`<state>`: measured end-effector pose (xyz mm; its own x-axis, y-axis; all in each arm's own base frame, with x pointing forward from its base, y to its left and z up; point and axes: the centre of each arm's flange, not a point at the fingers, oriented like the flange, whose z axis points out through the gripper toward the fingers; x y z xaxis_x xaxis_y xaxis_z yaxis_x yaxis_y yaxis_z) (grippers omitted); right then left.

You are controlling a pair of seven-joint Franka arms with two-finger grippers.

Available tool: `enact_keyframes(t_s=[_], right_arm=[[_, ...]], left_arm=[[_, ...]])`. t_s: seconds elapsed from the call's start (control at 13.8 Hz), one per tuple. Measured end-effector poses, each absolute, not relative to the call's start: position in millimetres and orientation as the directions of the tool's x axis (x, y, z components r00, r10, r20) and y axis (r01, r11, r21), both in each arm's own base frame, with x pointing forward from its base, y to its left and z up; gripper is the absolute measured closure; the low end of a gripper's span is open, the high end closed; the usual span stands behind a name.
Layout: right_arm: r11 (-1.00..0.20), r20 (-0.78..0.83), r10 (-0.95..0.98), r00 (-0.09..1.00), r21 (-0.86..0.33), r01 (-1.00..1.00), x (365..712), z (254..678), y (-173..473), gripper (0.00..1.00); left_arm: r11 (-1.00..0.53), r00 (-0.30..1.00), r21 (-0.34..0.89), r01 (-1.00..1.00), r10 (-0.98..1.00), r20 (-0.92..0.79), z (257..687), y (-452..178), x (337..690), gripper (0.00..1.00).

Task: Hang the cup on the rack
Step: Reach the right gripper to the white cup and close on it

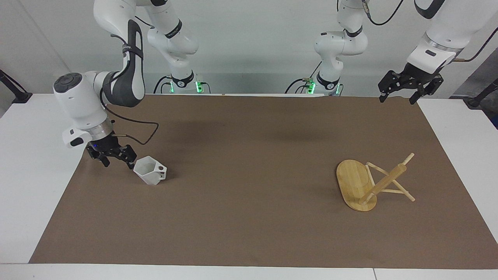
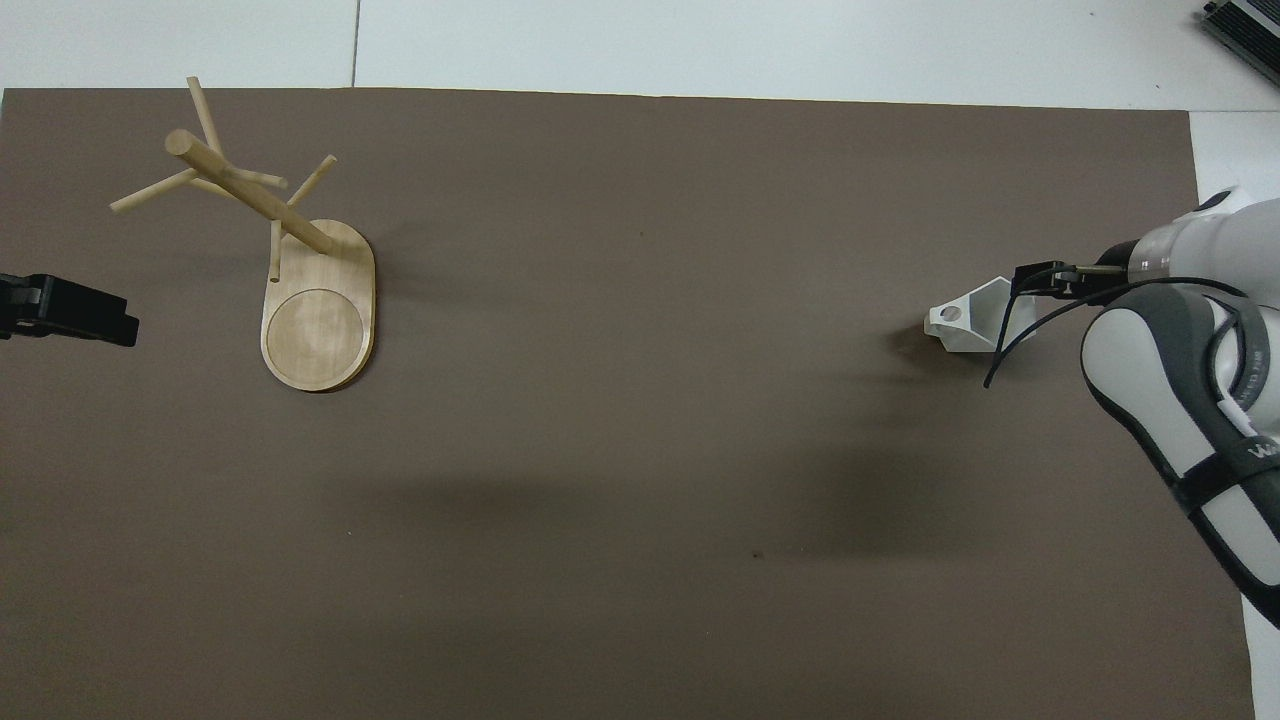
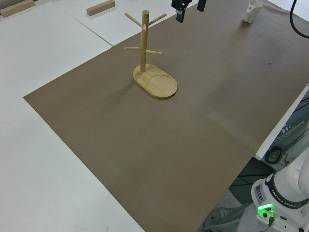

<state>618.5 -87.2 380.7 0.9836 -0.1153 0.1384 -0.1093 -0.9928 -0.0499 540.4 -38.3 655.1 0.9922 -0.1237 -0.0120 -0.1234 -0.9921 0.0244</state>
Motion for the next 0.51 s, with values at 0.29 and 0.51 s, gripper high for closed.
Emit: enact_keyframes(t_s=[0.29,0.51], right_arm=[[-0.993,0.127,-0.115,0.985,-0.05,-0.109,615.7,375.5,-86.3,0.0],[-0.993,0.107,-0.114,0.988,-0.051,-0.109,610.8,366.4,-85.3,0.0]], left_arm=[[-0.992,0.992,0.024,-0.123,-0.124,-0.012,655.1,-38.3,540.4,0.0],[-0.992,0.992,0.024,-0.123,-0.124,-0.012,655.1,-38.3,540.3,0.0]])
